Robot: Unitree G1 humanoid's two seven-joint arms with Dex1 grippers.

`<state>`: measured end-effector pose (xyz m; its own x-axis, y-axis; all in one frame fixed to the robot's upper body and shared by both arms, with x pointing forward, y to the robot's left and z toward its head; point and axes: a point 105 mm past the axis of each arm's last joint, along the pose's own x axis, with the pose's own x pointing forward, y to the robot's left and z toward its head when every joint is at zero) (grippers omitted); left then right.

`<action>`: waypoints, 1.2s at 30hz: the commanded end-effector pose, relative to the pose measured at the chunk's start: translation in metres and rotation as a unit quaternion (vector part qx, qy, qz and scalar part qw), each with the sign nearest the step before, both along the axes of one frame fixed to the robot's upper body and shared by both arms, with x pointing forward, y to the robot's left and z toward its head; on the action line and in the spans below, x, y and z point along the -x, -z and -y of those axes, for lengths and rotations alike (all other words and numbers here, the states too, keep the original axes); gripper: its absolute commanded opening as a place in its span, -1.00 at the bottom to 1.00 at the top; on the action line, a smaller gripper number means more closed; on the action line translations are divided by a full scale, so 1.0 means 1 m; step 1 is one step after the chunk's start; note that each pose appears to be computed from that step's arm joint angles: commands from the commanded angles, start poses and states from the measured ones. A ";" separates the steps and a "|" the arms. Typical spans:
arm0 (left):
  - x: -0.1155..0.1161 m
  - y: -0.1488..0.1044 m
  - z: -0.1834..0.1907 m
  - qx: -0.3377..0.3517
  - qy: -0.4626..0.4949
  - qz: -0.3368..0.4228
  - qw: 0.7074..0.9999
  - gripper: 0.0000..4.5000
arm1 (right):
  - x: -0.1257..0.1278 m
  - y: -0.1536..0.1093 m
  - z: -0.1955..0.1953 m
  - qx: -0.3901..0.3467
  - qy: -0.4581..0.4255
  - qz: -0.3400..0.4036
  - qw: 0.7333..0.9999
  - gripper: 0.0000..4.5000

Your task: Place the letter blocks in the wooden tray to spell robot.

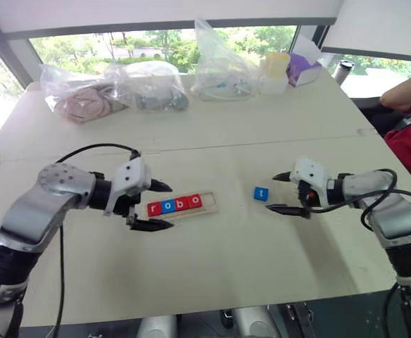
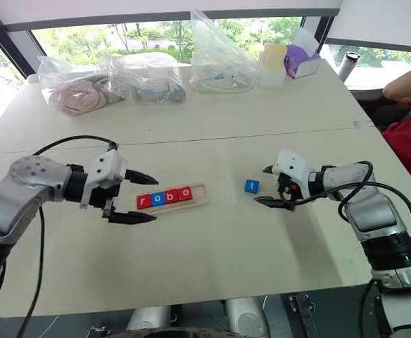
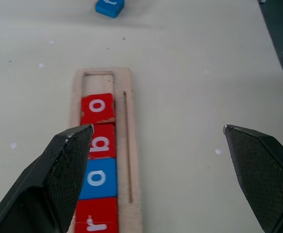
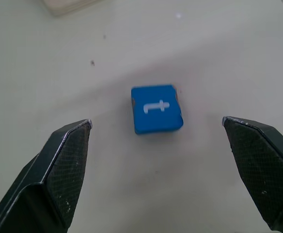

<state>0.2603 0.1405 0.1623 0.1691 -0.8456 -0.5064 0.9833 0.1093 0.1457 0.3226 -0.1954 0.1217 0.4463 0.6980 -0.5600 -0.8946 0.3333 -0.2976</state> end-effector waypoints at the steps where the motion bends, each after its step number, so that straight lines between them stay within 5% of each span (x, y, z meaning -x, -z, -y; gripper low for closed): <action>1: -0.004 -0.015 -0.009 0.016 -0.042 0.027 0.999 1.00 | -0.010 -0.004 -0.002 0.011 -0.025 0.024 0.999 0.98; 9: -0.014 -0.010 -0.025 0.024 -0.111 0.032 0.993 1.00 | -0.019 0.017 -0.006 -0.021 -0.015 -0.020 0.999 0.98; 12: -0.013 -0.007 -0.029 0.015 -0.110 0.027 0.993 1.00 | -0.025 0.020 -0.006 -0.032 -0.003 -0.022 0.999 0.60; 17: -0.014 -0.009 -0.030 0.016 -0.109 0.031 0.993 1.00 | -0.024 0.017 -0.009 -0.038 -0.009 -0.024 0.999 -0.47; 25: -0.015 -0.011 -0.024 0.019 -0.099 0.030 0.995 1.00 | -0.012 -0.019 -0.081 -0.079 -0.124 -0.017 0.989 -0.47; 36: -0.014 -0.011 -0.022 0.023 -0.106 0.032 0.994 1.00 | -0.024 -0.017 -0.130 -0.008 -0.220 0.000 0.975 -0.47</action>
